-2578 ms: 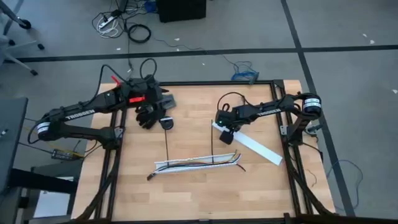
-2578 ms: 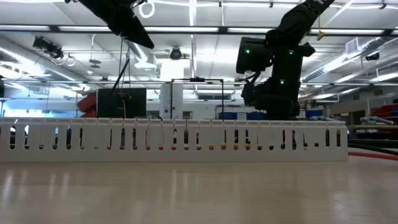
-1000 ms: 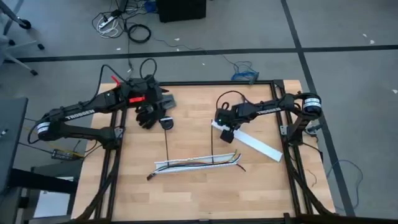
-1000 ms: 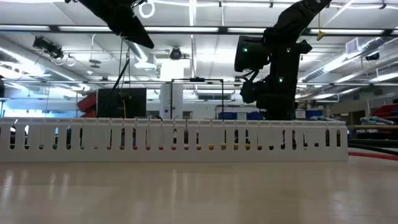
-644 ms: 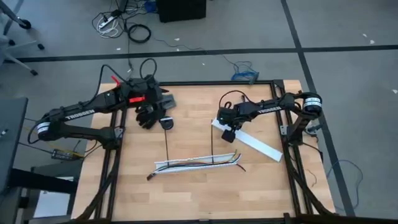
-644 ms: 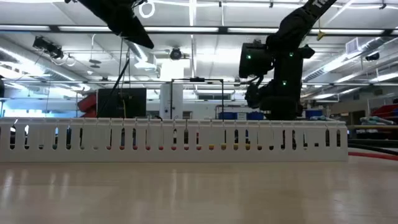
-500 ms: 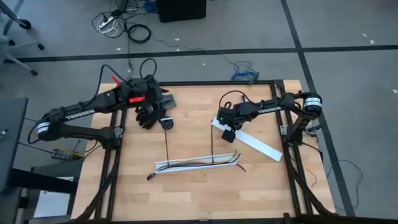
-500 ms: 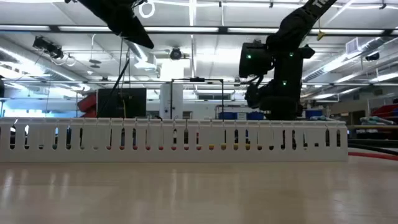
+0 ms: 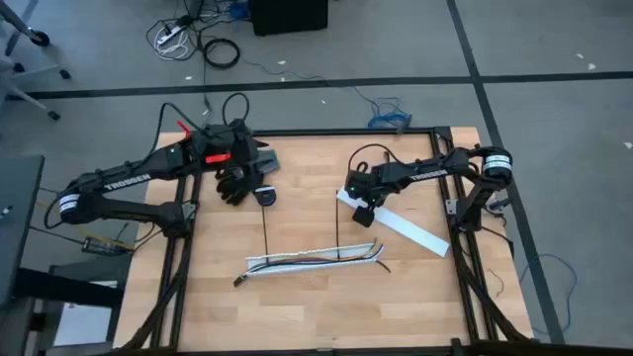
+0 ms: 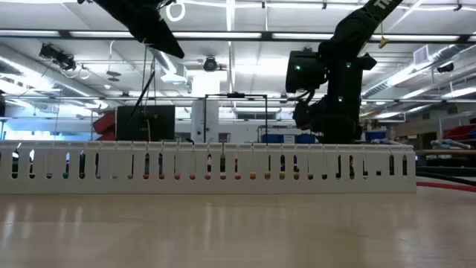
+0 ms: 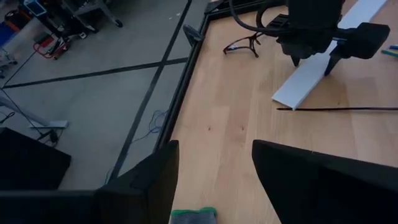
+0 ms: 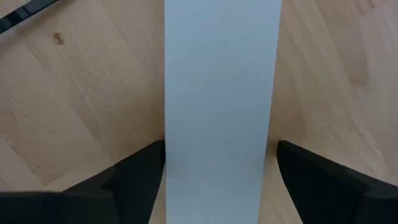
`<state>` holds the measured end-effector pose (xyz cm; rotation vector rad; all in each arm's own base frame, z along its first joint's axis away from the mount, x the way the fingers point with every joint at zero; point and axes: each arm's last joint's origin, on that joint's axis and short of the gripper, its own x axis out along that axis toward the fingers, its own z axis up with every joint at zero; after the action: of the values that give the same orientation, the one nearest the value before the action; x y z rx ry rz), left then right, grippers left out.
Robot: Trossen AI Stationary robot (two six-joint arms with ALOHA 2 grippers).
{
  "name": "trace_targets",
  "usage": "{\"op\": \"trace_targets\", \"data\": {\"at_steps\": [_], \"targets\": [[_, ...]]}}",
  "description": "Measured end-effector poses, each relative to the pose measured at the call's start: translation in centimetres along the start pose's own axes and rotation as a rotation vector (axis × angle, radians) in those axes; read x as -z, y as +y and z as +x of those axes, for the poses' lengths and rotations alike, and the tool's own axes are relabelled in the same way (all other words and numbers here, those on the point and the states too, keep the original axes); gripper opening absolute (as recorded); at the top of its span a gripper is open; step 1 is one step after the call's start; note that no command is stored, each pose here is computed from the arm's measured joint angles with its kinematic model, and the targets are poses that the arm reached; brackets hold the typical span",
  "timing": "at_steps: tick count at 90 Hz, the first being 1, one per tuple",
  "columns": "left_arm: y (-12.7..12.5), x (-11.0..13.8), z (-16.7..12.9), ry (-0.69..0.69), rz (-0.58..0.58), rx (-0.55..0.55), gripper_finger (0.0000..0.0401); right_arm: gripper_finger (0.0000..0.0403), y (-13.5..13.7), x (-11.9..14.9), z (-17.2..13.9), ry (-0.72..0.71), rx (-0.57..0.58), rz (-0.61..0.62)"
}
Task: Ziptie cables
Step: Close the white cable duct cover
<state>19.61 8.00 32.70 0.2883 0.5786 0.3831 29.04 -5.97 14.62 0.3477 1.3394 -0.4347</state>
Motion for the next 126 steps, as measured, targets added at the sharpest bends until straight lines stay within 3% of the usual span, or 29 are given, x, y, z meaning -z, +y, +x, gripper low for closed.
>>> {"op": "trace_targets", "data": {"at_steps": [53,93,126], "targets": [[0.0,0.01,0.0,0.001,0.0,0.0,0.0198,0.0303,0.48,-0.16,-0.2,-0.004,-0.009,-0.014],[0.0,0.01,0.0,0.001,0.0,0.0,0.0198,0.0224,0.49,-0.21,-0.29,-0.008,-0.009,-0.029],[0.0,0.02,0.0,0.002,0.0,0.001,0.0198,0.0276,0.51,-0.21,-0.29,-0.006,-0.017,-0.031]]}}
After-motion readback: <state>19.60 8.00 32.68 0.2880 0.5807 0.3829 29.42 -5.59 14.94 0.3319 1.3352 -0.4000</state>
